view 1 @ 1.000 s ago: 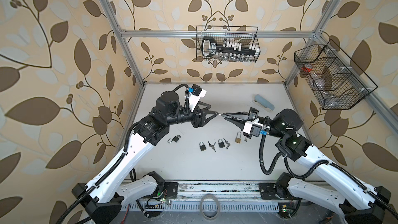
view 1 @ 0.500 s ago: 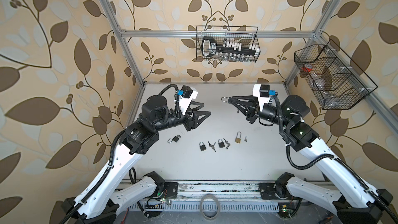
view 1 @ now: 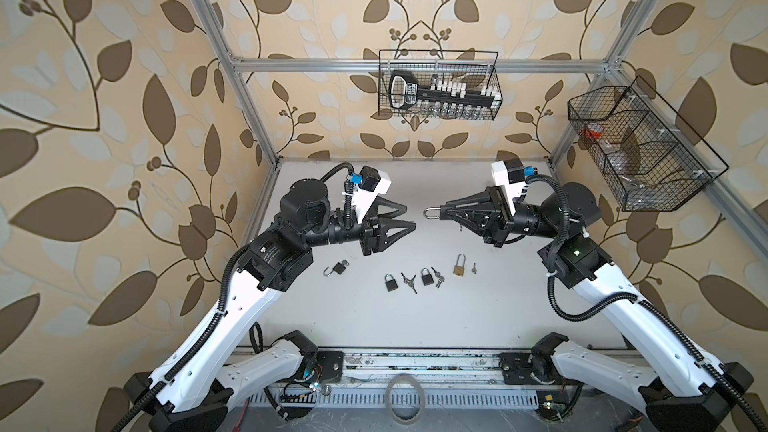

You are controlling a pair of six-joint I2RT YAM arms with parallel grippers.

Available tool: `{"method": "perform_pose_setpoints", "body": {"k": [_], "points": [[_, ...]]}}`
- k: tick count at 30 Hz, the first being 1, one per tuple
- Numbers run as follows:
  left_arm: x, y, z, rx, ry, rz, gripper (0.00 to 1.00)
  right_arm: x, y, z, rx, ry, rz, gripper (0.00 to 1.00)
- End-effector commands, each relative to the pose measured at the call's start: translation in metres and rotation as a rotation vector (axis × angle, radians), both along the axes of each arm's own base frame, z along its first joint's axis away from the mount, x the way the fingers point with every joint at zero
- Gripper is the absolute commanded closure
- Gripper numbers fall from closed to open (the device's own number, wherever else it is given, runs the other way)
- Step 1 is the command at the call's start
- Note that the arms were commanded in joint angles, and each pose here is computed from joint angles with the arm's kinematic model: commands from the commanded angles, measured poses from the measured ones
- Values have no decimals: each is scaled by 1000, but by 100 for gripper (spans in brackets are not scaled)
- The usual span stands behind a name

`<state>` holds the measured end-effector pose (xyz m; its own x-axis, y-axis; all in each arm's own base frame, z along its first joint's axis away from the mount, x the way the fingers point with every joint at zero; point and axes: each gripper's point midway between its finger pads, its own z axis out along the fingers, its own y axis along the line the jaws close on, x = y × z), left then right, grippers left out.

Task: Lock with the key

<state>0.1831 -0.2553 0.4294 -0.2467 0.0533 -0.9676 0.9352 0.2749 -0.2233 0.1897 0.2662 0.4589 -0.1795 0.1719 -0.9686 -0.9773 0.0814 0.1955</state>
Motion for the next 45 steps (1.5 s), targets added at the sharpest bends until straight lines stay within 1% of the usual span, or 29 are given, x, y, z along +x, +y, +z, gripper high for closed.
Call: {"method": "perform_pose_setpoints", "body": {"k": [1,3,7,11,13,16,19,22,25,27,30,31,33,36,38,39,45], "points": [[-15,-2,37,-83,-78,-93,52,-15,1,5,9,-40,44,100],[-19,-4,41,-99,-78,-124,54,-16,3,4,5,-47,42,100],[-22,-4,42,-104,-86,-139,62,-16,4,4,2,-52,39,100],[-29,-4,40,-106,-86,-171,63,-14,2,4,3,-57,10,100],[-28,-4,39,-104,-83,-165,64,-15,2,4,5,-56,15,100],[-26,-5,36,-97,-73,-164,70,-19,3,7,11,-63,32,100],[-25,-7,36,-96,-67,-172,74,-22,6,7,13,-64,43,100],[-25,-9,36,-98,-65,-189,82,-22,8,7,12,-63,46,100],[-25,-10,37,-100,-67,-194,86,-21,9,7,13,-61,44,100],[-25,-10,36,-100,-68,-194,92,-21,10,6,12,-59,44,100],[-26,-9,36,-100,-69,-192,92,-19,11,5,11,-55,39,100],[-26,-9,36,-100,-72,-190,89,-18,11,4,10,-47,33,100],[-27,-7,37,-100,-81,-182,79,-14,12,2,4,-30,16,100],[-26,-5,37,-98,-96,-164,77,-12,13,2,4,-5,17,100],[-26,-5,37,-97,-97,-161,78,-11,14,1,0,11,18,100],[-26,-5,37,-97,-94,-164,81,-11,15,1,0,11,19,100],[-26,-7,38,-102,-89,-180,90,-10,17,1,0,17,18,100]]}}
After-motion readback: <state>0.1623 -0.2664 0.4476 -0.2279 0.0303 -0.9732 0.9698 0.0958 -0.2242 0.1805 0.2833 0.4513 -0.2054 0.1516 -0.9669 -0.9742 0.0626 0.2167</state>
